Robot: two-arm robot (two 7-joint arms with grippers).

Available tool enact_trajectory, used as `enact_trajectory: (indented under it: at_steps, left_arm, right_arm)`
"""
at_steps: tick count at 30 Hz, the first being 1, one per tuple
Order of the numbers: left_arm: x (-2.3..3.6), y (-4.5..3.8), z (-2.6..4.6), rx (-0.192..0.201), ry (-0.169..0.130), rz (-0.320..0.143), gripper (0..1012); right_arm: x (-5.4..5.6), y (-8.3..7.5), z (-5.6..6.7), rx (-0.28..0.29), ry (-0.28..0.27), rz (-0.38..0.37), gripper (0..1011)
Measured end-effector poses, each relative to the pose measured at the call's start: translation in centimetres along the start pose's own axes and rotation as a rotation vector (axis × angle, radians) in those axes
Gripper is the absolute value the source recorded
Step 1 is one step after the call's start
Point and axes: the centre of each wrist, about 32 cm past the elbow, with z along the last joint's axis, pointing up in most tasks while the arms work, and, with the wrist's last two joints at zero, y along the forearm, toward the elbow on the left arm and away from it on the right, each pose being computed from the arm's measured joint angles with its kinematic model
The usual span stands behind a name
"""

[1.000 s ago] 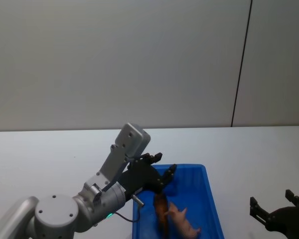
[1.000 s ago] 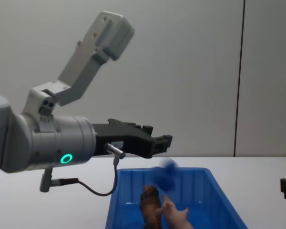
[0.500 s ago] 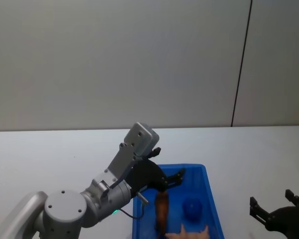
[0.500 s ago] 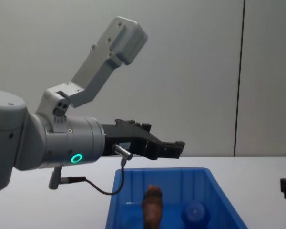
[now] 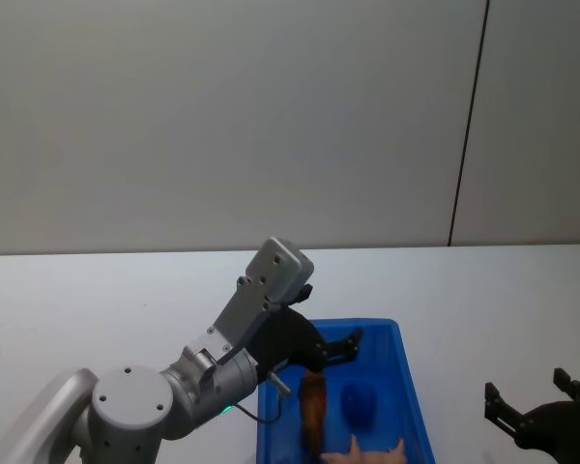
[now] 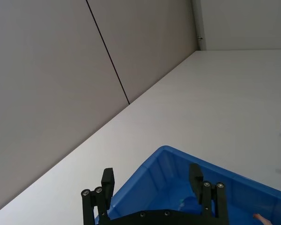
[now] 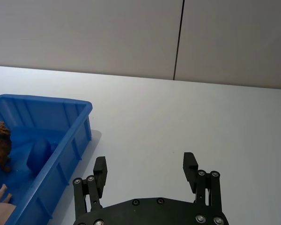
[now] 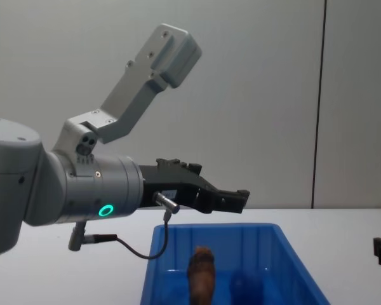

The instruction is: Pick up the two dolls from the table and place them into the box.

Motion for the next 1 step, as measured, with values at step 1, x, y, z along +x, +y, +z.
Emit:
enact_trajectory:
  at_steps: [1]
  left_arm:
    - [0.0, -0.01, 0.0, 0.0, 0.0, 0.0, 1001]
  right_arm:
    - [0.0, 0.0, 0.0, 0.0, 0.0, 0.0, 1001]
